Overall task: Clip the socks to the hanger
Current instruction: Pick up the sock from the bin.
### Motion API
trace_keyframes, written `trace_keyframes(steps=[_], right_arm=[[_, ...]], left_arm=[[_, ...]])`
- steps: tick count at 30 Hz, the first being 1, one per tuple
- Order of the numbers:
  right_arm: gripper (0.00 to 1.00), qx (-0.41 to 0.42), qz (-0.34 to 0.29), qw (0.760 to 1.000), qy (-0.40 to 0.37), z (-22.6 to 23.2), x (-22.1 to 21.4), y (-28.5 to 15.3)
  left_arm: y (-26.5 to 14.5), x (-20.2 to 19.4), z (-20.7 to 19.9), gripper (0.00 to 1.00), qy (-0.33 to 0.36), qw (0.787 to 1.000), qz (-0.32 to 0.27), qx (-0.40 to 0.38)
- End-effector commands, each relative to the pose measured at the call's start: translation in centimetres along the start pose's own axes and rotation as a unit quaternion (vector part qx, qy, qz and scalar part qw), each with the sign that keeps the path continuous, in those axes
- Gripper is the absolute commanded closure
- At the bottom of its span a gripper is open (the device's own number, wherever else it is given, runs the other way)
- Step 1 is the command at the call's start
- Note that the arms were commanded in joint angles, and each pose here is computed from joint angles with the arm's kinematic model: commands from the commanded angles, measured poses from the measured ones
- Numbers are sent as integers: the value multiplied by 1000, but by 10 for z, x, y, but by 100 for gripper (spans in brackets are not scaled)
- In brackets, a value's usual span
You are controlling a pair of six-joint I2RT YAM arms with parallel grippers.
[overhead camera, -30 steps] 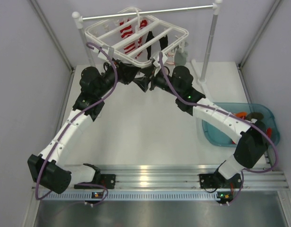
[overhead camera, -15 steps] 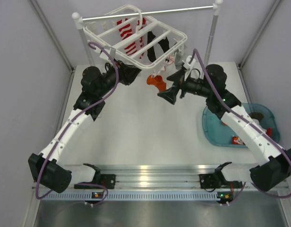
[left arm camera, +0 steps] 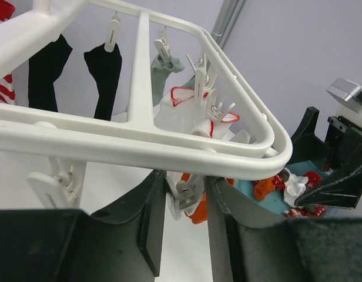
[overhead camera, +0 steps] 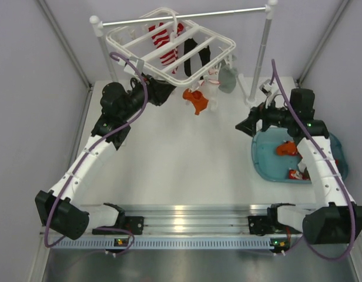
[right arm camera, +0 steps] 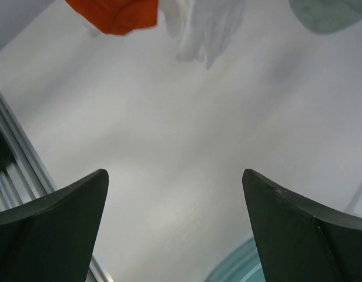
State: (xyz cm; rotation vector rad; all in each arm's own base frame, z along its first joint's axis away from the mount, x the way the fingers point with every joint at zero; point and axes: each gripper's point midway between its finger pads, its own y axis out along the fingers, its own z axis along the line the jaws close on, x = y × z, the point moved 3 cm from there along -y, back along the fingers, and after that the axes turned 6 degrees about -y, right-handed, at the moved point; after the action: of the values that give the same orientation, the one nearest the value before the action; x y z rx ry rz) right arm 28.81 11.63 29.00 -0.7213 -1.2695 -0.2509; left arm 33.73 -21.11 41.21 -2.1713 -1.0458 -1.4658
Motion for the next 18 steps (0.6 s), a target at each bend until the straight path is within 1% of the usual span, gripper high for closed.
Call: trace_keyframes(steps=[1,2,3,4,5,6,7,8,9,10,11,12,14,15,17,18], right_arm=[[4,7,48,999,-4,-14,-28,-25],[3,-23,64,998,-4,-31,-34,-36],[3,-22,96,995,18,-31,-50,-45],[3,-38,113,993,5,-51,-64,-57],[4,-54,139,989,2,-62,-74,-65],[5,-52,166,984,19,-64,-88,-74],[5,-60,180,982,3,-83,-101,-89],[5,-63,199,978,0,-91,-112,-98],[6,-53,221,973,-25,-97,-122,-106],[6,-60,230,971,-25,-111,-131,-119],[6,-50,231,971,-39,-114,-135,-124],[6,-23,241,966,-89,-117,-141,-128],[5,-8,258,957,-130,-131,-152,-134],[5,21,257,945,-199,-137,-154,-135],[4,43,264,931,-247,-148,-164,-136],[4,62,263,915,-298,-154,-166,-134]], left_arm=[[-3,18,-14,100,31,999,-27,-29],[-4,19,-14,100,33,999,-24,-31],[-4,18,-14,100,32,999,-22,-30],[-3,18,-14,100,32,999,-20,-29],[-3,18,-13,100,32,999,-20,-27],[-3,18,-13,100,32,999,-19,-26],[-4,17,-13,100,32,999,-18,-27],[-5,17,-14,100,33,999,-18,-28],[-4,16,-13,100,32,999,-16,-28],[-4,15,-13,100,31,999,-14,-30],[-4,14,-14,100,32,999,-12,-31],[-3,13,-13,100,31,999,-11,-31],[-3,11,-13,100,27,999,-7,-32],[-3,11,-13,100,26,999,-6,-33],[-3,9,-13,100,25,999,-5,-34],[-2,8,-12,100,24,999,-4,-33]])
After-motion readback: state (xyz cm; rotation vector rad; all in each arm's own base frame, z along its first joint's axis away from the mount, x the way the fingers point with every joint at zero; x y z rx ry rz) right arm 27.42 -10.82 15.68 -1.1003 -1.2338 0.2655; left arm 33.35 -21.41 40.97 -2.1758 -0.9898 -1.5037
